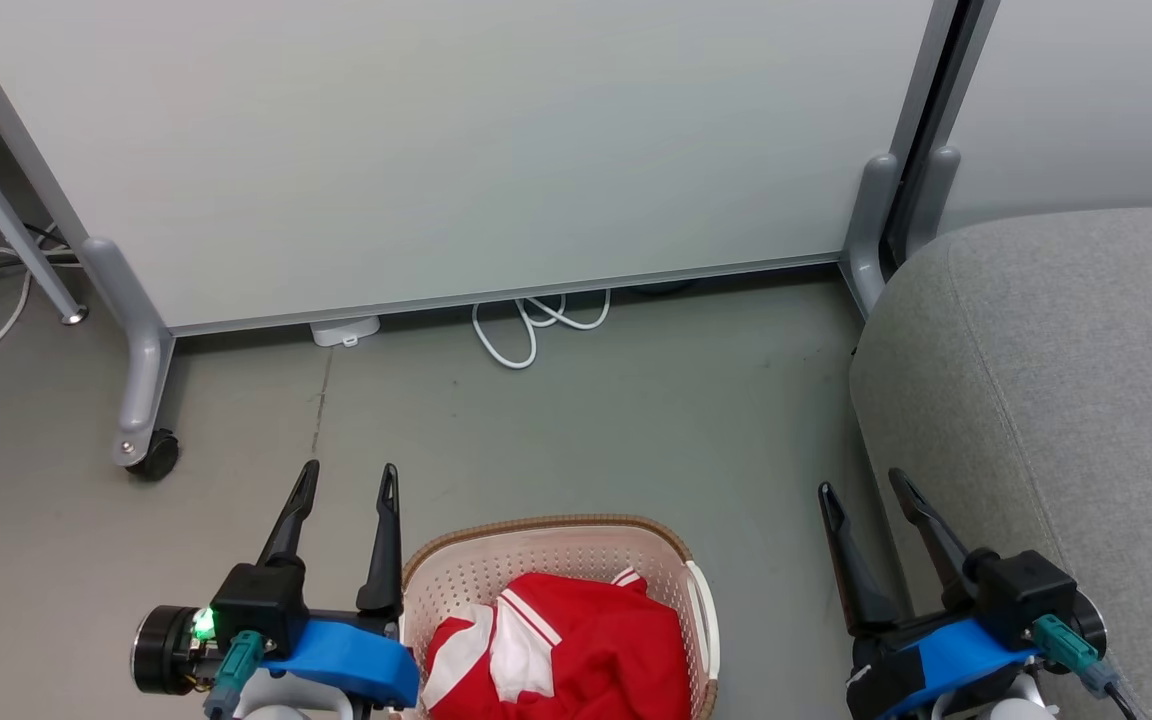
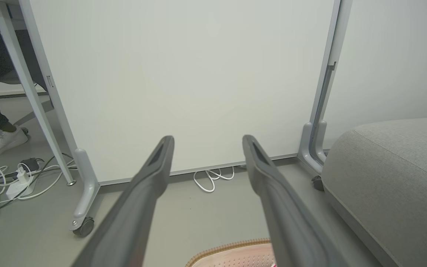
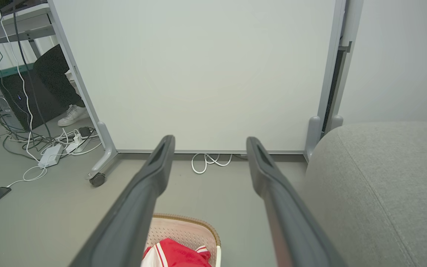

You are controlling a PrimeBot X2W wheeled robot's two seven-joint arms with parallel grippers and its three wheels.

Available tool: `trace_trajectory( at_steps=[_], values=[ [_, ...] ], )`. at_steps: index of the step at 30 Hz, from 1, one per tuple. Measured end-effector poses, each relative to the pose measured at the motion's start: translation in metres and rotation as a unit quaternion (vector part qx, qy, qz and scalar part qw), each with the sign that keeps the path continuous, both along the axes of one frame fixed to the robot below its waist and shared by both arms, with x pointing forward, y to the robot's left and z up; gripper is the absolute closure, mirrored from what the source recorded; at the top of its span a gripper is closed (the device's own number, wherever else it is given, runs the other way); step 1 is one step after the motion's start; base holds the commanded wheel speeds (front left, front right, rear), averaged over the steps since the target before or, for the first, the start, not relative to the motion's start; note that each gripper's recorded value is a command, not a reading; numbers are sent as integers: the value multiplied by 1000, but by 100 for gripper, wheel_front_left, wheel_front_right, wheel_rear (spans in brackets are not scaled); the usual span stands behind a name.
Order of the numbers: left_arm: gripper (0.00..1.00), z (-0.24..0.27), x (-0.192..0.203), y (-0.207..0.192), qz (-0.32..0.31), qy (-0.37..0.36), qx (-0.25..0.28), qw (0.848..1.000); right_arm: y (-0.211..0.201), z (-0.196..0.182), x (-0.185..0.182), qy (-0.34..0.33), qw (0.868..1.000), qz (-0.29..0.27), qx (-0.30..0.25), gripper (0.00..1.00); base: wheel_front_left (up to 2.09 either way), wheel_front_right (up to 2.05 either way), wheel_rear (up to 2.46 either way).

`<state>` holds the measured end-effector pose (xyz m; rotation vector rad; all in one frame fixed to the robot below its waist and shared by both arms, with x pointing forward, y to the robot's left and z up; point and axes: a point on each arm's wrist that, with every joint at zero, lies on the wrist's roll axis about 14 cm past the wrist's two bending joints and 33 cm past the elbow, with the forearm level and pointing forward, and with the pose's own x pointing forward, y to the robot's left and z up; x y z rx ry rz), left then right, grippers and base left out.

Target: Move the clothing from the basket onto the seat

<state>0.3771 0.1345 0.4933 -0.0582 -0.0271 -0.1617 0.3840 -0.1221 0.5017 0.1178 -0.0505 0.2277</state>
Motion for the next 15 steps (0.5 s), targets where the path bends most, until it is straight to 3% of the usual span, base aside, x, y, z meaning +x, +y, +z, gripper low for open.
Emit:
trace_trajectory(
  at_steps=[15],
  values=[
    [0,-4,-2,1,0,7,-17,1000,-2,-2,-1,2,1000,-3,-2,0,0,0,0]
  ],
)
